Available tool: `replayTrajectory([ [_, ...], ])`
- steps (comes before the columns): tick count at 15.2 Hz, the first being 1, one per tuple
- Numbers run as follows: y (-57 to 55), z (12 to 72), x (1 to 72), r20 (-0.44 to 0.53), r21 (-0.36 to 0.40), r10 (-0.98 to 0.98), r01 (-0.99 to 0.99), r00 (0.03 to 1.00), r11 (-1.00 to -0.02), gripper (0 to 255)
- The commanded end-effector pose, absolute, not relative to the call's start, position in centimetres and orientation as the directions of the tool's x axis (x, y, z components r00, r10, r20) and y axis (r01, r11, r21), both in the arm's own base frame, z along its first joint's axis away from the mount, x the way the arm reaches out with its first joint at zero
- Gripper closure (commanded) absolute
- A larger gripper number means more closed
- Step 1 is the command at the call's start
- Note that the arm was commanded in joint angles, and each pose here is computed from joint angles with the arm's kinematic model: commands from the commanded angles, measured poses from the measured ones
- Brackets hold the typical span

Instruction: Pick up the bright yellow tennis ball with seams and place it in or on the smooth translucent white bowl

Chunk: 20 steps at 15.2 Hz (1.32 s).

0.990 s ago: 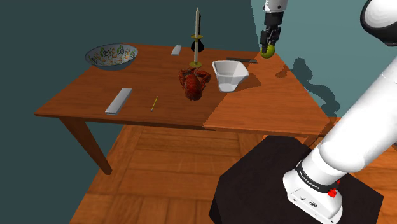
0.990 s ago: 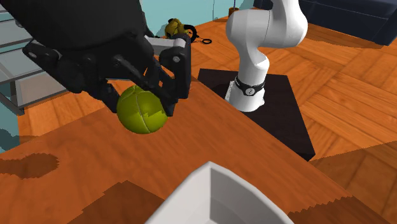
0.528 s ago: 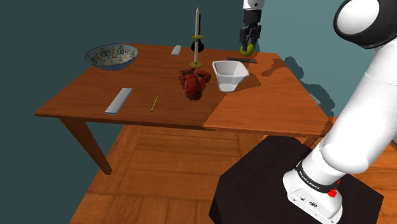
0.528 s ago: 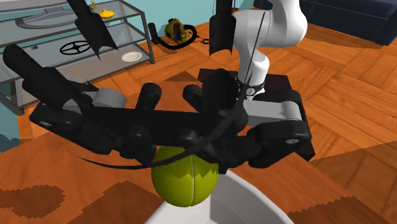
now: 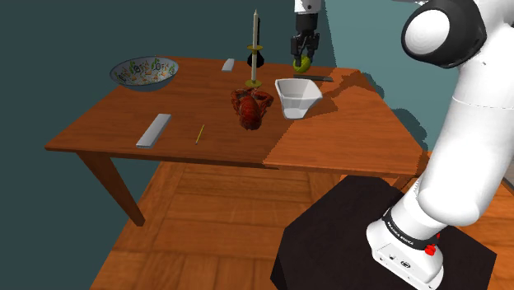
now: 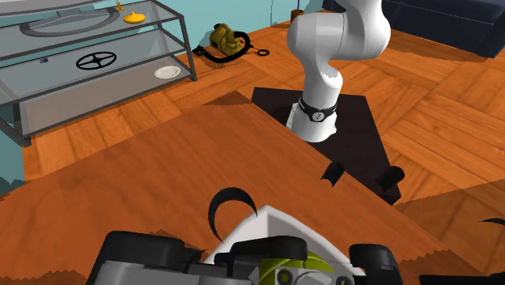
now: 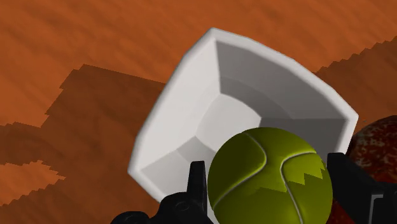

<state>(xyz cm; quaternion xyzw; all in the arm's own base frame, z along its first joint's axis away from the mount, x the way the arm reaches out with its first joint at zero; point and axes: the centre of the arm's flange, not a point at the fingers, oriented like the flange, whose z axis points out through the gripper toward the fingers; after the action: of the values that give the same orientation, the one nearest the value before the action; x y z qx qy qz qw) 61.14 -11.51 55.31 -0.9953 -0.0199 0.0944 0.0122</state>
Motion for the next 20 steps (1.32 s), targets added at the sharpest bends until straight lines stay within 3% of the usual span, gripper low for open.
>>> replayTrajectory([
  [1,-11.4,54.3,61.1,-0.187,-0.028,0.041,0.037,0.982,-0.999,255],
  [12,-11.4,48.5,61.1,-0.187,-0.028,0.041,0.037,0.982,-0.999,255],
  [19,-11.4,48.5,61.1,-0.187,-0.028,0.041,0.037,0.982,-0.999,255],
  [20,-11.4,48.5,61.1,-0.187,-0.028,0.041,0.037,0.982,-0.999,0],
])
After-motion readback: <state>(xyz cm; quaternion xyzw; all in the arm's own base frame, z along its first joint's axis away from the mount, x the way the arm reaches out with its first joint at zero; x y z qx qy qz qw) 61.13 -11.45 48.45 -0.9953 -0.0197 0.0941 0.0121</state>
